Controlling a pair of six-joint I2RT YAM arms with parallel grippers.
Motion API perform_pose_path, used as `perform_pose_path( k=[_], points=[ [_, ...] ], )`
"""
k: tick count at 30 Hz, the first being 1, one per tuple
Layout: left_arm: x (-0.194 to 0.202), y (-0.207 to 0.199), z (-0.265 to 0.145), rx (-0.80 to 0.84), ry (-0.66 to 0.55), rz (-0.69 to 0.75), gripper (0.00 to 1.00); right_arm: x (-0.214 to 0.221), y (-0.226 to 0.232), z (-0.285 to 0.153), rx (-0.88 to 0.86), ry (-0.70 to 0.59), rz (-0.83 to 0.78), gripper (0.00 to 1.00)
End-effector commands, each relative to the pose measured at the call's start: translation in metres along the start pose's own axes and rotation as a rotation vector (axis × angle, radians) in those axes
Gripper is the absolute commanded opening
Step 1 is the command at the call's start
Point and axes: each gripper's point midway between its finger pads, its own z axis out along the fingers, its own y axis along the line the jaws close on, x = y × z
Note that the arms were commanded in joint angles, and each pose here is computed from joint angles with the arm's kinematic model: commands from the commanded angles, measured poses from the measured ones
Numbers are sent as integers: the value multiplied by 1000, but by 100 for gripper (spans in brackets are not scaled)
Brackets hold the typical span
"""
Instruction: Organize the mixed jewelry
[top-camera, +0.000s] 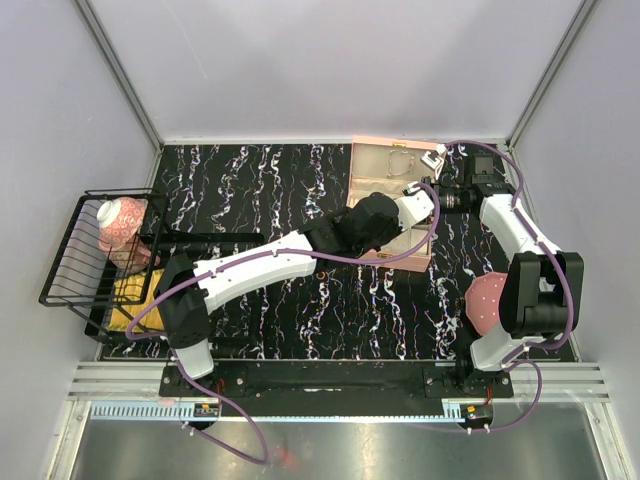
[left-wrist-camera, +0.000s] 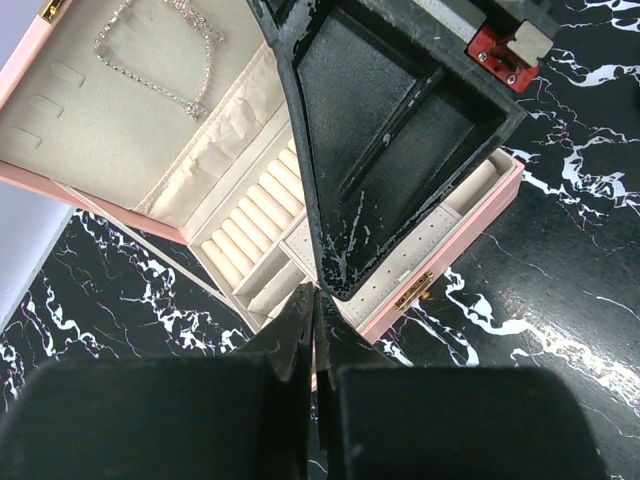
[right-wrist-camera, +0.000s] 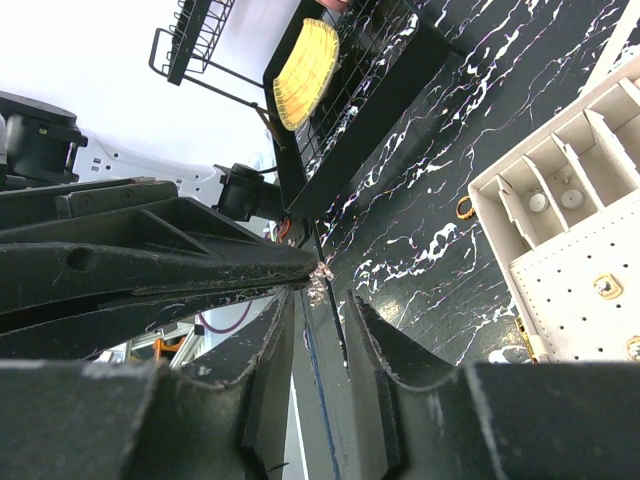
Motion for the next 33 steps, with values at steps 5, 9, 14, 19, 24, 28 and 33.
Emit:
perform_pose_path(
  k=[5, 9, 14, 19, 24, 28, 33],
  points=[
    [-43, 11, -18, -1, -121, -60, 0, -8, 4, 0, -4, -4, -37, 33],
    [-43, 10, -17, 6, -121, -61, 0, -8, 3, 1, -7, -3, -33, 32],
    [-43, 9, -18, 13, -120, -64, 0, -8, 3, 1, -8, -3, -33, 31],
    [-44, 7, -18, 22, -122, -66, 0, -8, 3, 1, -10, -2, -31, 28],
    [-46, 7, -18, 24, -126, -67, 0, -8, 3, 1, -7, -3, -34, 26],
    [-44, 5, -17, 29, -122, -67, 0, -9, 4, 1, -8, -2, -36, 23],
    [-43, 3, -16, 35, -119, -70, 0, -9, 4, 2, -12, -1, -39, 19]
  ],
)
